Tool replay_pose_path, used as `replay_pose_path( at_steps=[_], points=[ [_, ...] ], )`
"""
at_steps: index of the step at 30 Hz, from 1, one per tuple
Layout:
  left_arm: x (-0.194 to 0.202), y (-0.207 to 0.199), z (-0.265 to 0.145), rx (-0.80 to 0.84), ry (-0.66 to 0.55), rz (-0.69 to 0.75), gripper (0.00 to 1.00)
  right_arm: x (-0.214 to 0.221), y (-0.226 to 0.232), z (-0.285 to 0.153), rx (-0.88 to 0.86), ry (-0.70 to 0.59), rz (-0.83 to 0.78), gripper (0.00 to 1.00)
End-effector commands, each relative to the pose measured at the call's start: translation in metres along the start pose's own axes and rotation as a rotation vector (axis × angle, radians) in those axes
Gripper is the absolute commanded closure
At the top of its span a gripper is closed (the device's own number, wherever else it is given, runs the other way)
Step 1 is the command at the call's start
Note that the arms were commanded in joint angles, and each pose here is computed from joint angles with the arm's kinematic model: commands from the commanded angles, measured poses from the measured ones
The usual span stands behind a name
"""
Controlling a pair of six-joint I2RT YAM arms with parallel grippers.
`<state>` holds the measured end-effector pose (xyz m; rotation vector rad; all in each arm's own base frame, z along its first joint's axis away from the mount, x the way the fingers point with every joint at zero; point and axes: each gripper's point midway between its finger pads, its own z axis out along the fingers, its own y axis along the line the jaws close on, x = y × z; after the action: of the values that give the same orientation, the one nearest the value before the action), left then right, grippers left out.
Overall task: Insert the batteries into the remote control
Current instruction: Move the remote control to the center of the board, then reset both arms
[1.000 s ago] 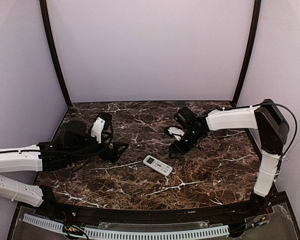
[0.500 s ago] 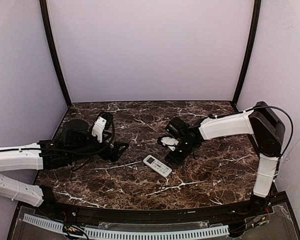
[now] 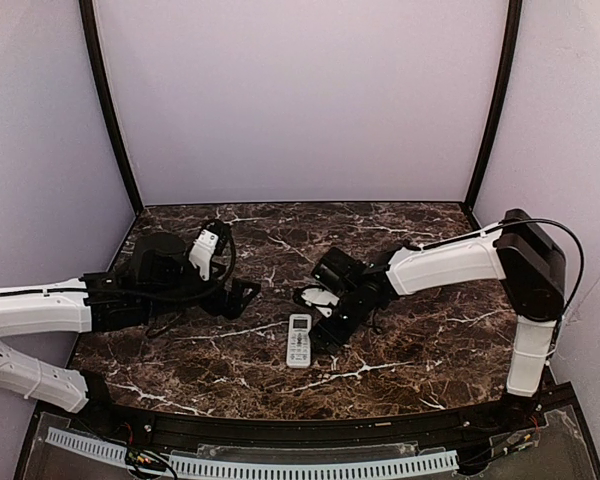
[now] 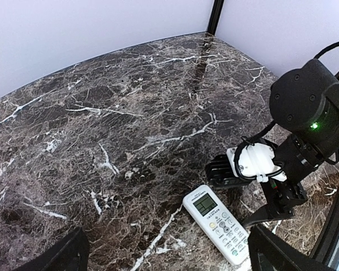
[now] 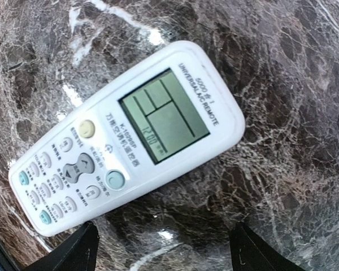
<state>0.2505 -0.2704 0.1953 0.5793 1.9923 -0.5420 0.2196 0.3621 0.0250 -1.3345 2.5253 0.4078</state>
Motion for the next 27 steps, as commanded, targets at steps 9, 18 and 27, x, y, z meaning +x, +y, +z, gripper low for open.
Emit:
replay_pose_path(
  at_steps=[9,18,27],
  points=[
    [0.01,0.023,0.018,-0.013,0.18,-0.17,0.02,-0.008,0.017,-0.023,-0.101,-0.086,0.064,0.18],
    [0.009,0.071,0.034,-0.155,0.291,-0.201,0.01,-0.037,-0.02,-0.111,-0.158,-0.416,0.136,0.02],
    [0.042,0.109,0.036,-0.224,0.284,-0.333,0.01,-0.002,-0.078,-0.123,-0.14,-0.562,0.284,0.01]
  ],
)
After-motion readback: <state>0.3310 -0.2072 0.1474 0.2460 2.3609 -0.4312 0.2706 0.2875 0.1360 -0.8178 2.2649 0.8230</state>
